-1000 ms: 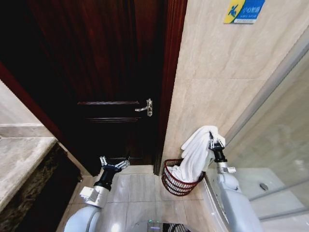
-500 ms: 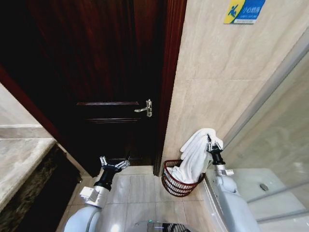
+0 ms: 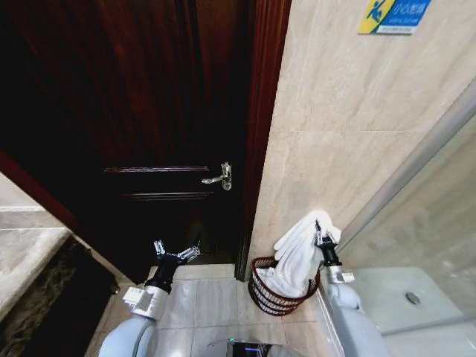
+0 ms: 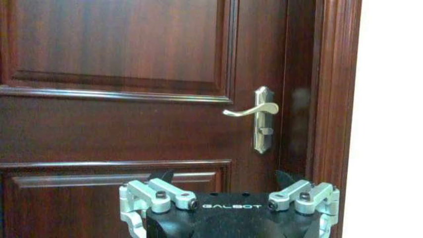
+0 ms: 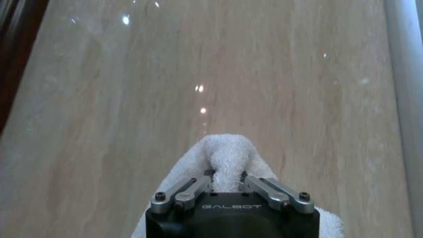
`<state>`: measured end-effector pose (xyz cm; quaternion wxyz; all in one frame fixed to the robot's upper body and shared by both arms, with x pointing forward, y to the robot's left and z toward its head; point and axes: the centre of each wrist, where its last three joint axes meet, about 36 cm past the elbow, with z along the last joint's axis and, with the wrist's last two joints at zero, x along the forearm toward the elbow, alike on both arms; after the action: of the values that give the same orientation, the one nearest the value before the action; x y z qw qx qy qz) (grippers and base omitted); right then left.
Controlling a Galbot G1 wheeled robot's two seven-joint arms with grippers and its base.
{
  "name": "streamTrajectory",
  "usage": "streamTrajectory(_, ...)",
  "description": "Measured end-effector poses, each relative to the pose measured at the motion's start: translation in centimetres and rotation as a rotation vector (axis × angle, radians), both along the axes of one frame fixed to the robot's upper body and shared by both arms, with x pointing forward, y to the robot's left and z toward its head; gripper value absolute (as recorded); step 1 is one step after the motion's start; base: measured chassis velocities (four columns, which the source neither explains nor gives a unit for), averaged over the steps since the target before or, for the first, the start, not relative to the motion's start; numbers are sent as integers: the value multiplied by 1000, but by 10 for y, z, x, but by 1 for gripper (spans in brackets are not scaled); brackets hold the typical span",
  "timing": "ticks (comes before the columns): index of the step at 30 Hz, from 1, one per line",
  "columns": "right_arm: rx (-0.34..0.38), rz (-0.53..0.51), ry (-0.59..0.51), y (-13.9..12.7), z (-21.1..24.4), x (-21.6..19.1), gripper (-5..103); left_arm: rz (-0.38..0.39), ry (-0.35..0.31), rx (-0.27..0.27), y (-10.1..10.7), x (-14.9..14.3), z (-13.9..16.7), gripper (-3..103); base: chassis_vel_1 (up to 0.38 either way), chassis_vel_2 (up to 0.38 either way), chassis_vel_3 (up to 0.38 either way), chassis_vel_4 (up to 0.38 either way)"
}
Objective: Discard the used towel into the hamper.
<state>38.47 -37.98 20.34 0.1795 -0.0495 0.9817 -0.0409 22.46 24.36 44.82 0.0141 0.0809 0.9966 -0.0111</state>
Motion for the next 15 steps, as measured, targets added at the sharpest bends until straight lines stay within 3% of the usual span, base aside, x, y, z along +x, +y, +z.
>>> streamTrajectory(15,51,-11,112,9,-42,-5,10,0,0,0,0,0,0,100,4,-1,-3,2)
